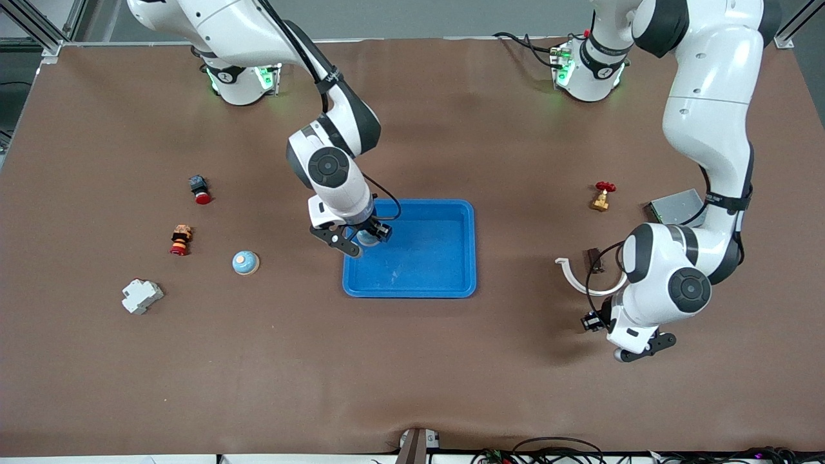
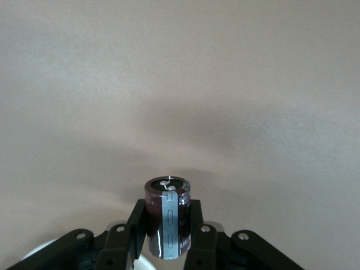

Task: Place electrolytic capacitor and blue bell in tray
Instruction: 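Place the bell in the tray while the left gripper carries the capacitor over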

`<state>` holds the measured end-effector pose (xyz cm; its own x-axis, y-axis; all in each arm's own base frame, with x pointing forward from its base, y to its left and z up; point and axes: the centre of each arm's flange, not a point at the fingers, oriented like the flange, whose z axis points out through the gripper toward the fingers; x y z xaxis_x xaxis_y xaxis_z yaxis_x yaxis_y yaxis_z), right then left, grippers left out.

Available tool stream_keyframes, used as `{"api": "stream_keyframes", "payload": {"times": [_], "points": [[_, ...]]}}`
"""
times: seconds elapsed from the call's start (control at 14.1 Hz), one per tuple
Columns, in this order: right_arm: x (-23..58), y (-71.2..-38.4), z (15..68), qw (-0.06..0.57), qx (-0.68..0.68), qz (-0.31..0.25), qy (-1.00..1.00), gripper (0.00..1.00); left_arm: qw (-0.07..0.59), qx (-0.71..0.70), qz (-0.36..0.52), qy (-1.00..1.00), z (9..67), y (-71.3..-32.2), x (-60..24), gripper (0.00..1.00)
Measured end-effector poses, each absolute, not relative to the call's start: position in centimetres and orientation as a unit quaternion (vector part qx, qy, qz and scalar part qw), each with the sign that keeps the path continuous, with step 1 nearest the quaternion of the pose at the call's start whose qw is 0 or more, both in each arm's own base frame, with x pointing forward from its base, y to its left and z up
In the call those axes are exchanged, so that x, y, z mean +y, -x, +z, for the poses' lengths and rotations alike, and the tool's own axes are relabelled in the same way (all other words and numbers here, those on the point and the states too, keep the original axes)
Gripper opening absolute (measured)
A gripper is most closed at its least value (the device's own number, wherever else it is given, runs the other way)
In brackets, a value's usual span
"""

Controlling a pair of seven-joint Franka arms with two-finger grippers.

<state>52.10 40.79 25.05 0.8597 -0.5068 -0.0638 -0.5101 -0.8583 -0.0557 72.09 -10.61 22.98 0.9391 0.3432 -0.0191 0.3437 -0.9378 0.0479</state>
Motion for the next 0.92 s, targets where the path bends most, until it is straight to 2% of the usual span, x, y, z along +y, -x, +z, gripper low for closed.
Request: {"api": "stream_keyframes", "payload": {"times": [0.42, 0.92], "points": [[41.5, -51.9, 22.2, 0.045, 0.273, 0.024, 0.961, 0.65, 0.024, 0.256, -0.013, -0.966, 27.5, -69.4, -21.7, 0.34], [43.0, -49.7, 19.8, 0.043, 0.271, 0.036, 0.961, 0.65, 0.013, 0.354, -0.027, -0.935, 27.7, -65.4, -31.1, 0.34]]}}
